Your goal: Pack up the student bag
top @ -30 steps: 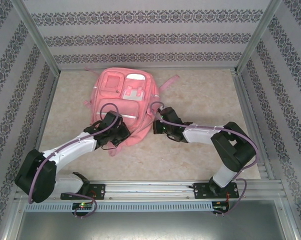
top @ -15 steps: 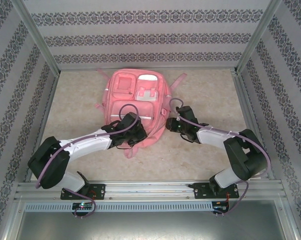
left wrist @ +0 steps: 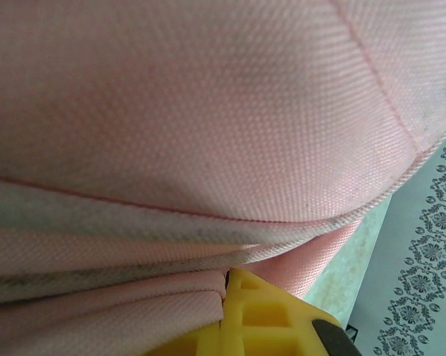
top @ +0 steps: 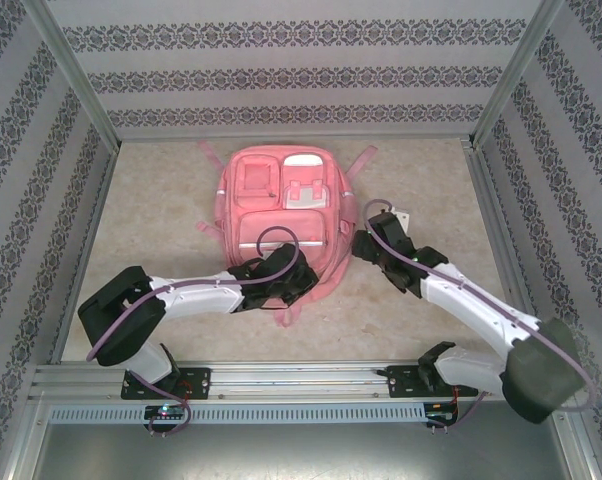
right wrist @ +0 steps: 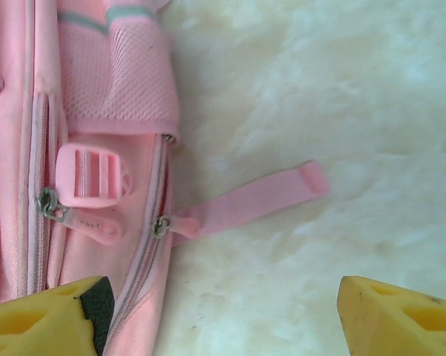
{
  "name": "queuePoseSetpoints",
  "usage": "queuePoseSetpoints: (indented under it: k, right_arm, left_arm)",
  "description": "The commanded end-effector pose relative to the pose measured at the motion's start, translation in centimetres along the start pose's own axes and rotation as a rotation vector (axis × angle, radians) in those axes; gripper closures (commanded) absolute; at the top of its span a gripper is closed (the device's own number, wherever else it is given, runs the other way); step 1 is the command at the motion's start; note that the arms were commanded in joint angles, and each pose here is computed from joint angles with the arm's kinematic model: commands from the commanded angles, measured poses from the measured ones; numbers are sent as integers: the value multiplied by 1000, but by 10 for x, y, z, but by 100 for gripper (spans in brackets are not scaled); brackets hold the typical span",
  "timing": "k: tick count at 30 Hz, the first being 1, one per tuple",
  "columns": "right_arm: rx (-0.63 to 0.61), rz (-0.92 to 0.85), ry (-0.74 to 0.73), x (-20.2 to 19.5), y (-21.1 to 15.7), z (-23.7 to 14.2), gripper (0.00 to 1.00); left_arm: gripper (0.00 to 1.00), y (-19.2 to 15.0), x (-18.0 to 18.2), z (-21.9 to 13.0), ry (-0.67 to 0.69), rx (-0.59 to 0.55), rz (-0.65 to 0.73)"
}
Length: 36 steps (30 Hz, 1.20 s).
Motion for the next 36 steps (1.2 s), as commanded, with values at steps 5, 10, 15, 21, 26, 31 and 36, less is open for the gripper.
queuePoseSetpoints:
  k: [5, 10, 15, 21, 26, 31, 36]
  right_arm:
    - [-45, -4, -10, -12, 14, -16, 21]
    - [-11, -49, 124, 8, 15, -26, 21]
    - [44, -125, 330, 33, 10, -53, 2]
    - [5, -113, 427, 33, 16, -80, 2]
    - [-81, -214, 497, 39, 25, -97, 2]
    - [-262, -291, 477, 32, 46, -113, 2]
    - [-515, -328, 499, 20, 49, -104, 2]
  left_arm:
    - [82, -22, -34, -10, -81, 52, 26]
    - [35, -13, -25, -31, -68, -17, 89]
    - [0, -6, -33, -51, -43, -36, 295]
    - [0, 11, -58, -95, -23, -105, 769]
    - [0, 48, -75, -161, 36, -362, 1035]
    - [0, 111, -49, -220, 323, -716, 1073]
    - [0, 159, 10, -215, 585, -726, 993]
Point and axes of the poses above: each hand's point on the last joint's axis, 136 mm out from that joint toward the fingers, its own z axis out along the fingers, its own x axis along the line the jaws close on, y = z × x, the point moved 3 cm from there along -z, back along the fingers, and after that the axes turned 13 degrees about z, right-handed, at the moved point
